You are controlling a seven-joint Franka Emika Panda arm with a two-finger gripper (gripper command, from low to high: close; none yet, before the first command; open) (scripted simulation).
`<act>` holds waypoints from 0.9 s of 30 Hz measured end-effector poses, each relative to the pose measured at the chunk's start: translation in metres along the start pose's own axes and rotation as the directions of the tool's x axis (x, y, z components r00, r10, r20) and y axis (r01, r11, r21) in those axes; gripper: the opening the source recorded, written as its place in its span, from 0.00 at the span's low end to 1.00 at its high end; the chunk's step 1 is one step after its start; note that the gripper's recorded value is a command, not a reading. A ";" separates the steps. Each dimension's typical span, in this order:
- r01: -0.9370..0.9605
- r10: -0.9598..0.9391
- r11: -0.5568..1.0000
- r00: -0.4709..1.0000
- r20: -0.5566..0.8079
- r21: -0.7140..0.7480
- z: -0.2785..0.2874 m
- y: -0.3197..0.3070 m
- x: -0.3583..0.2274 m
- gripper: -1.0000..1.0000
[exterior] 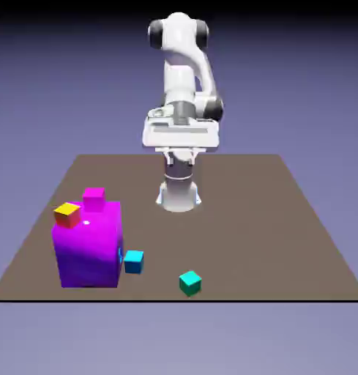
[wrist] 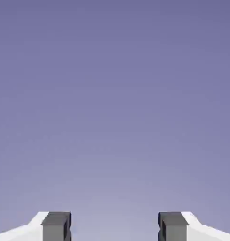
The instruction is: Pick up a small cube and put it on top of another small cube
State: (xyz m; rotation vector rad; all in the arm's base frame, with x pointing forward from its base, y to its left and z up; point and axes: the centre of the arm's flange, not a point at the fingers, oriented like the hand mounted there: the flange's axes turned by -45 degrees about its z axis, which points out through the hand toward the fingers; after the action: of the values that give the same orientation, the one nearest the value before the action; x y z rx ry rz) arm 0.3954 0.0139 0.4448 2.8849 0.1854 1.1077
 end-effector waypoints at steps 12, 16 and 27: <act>0.637 -0.620 0.750 0.583 0.525 0.179 0.120 -0.070 -0.072 0.50; 0.762 -0.730 0.578 0.322 0.603 0.293 0.149 -0.085 -0.101 0.50; 0.835 -0.717 0.043 -0.357 0.599 0.549 0.215 -0.109 -0.164 0.50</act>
State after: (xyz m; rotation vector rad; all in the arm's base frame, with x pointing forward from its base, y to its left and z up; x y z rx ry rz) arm 0.4083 0.1011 0.1665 1.6697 1.6648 -0.6005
